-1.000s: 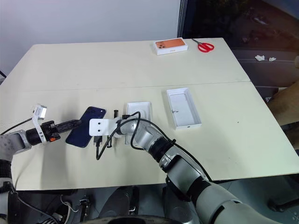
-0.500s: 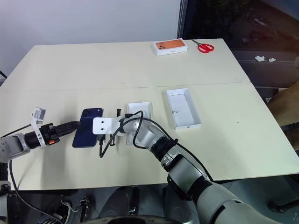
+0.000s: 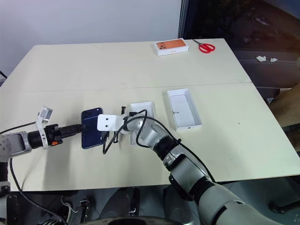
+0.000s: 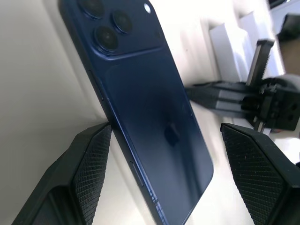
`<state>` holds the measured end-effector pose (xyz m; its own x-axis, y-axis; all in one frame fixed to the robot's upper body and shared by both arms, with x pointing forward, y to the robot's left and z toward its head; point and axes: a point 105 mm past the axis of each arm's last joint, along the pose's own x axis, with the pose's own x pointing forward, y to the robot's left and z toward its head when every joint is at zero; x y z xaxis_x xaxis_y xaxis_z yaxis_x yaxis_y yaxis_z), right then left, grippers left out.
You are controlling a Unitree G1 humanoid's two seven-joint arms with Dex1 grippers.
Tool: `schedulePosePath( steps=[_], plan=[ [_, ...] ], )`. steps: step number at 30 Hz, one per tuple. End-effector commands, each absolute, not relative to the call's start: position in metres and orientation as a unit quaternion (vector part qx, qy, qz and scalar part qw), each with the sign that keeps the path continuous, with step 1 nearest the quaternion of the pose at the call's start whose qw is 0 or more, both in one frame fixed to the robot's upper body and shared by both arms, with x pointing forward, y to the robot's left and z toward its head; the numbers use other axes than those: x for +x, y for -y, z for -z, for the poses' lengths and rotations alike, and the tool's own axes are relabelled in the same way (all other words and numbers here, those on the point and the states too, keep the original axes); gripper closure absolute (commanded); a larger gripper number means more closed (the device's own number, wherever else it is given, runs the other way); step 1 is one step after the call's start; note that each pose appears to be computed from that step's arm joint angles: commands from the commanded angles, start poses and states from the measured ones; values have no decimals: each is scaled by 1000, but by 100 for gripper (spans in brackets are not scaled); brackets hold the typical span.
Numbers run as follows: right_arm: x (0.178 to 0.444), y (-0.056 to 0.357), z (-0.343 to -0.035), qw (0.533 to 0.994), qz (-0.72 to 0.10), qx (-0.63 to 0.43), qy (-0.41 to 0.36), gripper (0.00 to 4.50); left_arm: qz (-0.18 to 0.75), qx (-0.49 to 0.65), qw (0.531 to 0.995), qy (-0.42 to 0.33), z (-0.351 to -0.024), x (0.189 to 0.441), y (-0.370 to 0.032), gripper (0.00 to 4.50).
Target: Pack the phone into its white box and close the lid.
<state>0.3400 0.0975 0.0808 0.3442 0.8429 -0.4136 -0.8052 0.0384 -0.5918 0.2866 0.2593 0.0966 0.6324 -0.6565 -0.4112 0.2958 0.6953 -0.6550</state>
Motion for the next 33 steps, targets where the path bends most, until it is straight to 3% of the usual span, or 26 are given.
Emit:
schedulePosePath(
  steps=[1, 11, 15, 23, 28, 33],
  plan=[
    [329, -114, -89, 709, -588, -386, 48, 450, 321, -308, 827, -345, -84, 283, -225, 61],
    [323, -111, -86, 693, -608, -386, 44, 450, 287, -324, 840, -326, -82, 291, -226, 61],
    [325, -110, -85, 696, -605, -385, 40, 450, 291, -317, 844, -320, -98, 295, -215, 61],
    [326, -109, -85, 698, -604, -384, 38, 450, 293, -343, 834, -318, -89, 292, -198, 61],
    [327, -108, -85, 698, -602, -385, 37, 450, 278, -348, 838, -316, -83, 293, -205, 61],
    [327, -107, -85, 698, -601, -387, 38, 450, 272, -395, 836, -265, -86, 290, -224, 61]
  ],
)
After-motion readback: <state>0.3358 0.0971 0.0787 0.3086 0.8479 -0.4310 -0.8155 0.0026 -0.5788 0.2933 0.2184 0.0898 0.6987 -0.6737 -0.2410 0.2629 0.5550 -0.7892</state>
